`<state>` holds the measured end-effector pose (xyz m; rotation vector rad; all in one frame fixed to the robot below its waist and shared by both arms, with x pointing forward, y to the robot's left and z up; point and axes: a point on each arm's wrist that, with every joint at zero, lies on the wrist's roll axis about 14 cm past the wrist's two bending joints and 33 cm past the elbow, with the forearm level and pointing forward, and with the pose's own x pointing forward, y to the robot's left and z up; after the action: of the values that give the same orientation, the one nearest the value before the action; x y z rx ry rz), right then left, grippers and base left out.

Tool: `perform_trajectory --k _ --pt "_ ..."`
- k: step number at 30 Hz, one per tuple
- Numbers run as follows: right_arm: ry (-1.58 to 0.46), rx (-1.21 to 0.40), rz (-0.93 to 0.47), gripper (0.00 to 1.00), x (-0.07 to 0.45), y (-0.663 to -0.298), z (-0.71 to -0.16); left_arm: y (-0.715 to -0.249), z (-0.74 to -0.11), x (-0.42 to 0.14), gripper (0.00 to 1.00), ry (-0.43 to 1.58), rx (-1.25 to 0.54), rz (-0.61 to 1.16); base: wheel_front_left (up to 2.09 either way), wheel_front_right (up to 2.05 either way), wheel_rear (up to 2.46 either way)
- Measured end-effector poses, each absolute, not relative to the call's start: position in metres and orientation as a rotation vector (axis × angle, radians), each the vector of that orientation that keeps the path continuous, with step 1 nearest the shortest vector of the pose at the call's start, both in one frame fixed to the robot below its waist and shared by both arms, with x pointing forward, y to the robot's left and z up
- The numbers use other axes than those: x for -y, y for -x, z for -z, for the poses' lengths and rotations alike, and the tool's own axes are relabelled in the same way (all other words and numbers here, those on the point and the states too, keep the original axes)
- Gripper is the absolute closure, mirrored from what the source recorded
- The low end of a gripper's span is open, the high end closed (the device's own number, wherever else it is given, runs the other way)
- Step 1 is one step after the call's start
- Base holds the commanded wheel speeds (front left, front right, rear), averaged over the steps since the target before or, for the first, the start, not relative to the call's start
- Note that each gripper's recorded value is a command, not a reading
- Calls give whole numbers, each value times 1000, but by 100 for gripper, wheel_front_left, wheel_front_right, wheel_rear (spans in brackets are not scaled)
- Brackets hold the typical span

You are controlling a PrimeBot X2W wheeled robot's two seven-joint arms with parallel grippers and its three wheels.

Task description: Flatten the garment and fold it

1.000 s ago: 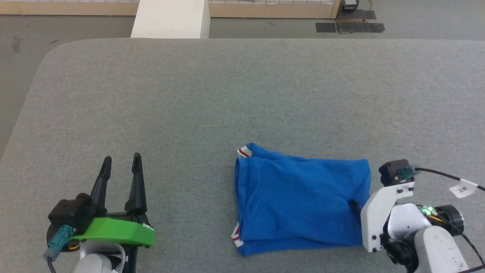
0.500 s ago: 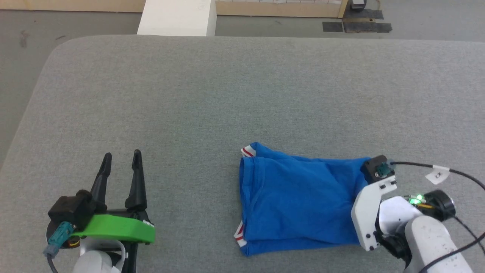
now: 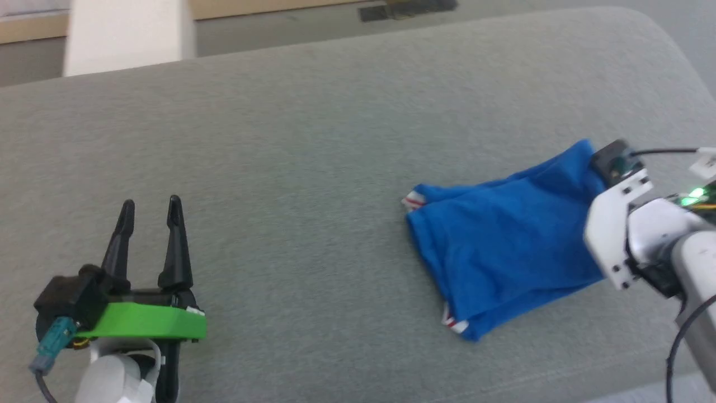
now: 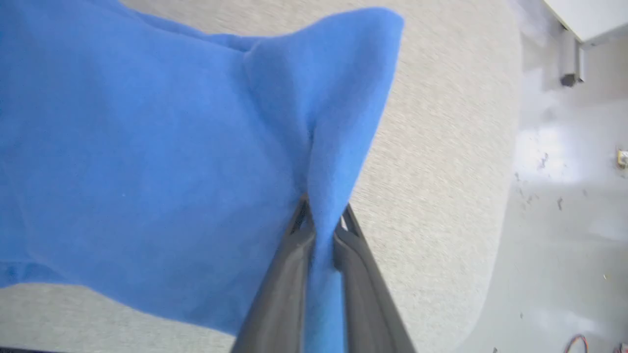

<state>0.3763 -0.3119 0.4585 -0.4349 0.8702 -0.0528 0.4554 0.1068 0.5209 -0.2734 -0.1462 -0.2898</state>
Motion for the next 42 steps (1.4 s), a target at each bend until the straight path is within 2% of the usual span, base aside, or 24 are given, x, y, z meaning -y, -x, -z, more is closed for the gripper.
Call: perform_trajectory --k 7,11,20,21,22,23,28,31,36,39,42 --pt "430 -914 342 100 410 -346 -478 -483 -509 -69 0 274 119 410 0 0 0" --pt "437 -915 499 100 458 -331 -488 -497 -495 -66 0 262 100 430 0 0 0" --pt "449 -934 723 100 512 -326 -487 -516 -453 -94 0 221 24 368 0 0 0" --pt "449 -916 740 75 515 -330 -488 -517 -449 -97 0 217 17 364 0 0 0" --pt "461 -898 751 9 517 -334 -489 -517 -445 -100 0 211 7 361 0 0 0" --pt "470 -888 760 0 519 -336 -490 -518 -442 -102 0 208 0 355 0 0 0" --pt "476 -878 784 0 523 -343 -483 -516 -438 -117 0 191 -11 316 0 0 0" --pt "474 -817 782 0 523 -350 -494 -513 -443 -123 0 188 -2 297 0 0 0" --pt "433 -516 714 0 505 -394 -548 -503 -456 -135 0 202 20 246 0 0 0" --pt "400 -316 589 0 469 -428 -581 -496 -472 -140 0 207 58 219 0 0 0" --pt "353 -149 419 0 411 -457 -606 -488 -490 -149 0 214 101 179 0 0 0"
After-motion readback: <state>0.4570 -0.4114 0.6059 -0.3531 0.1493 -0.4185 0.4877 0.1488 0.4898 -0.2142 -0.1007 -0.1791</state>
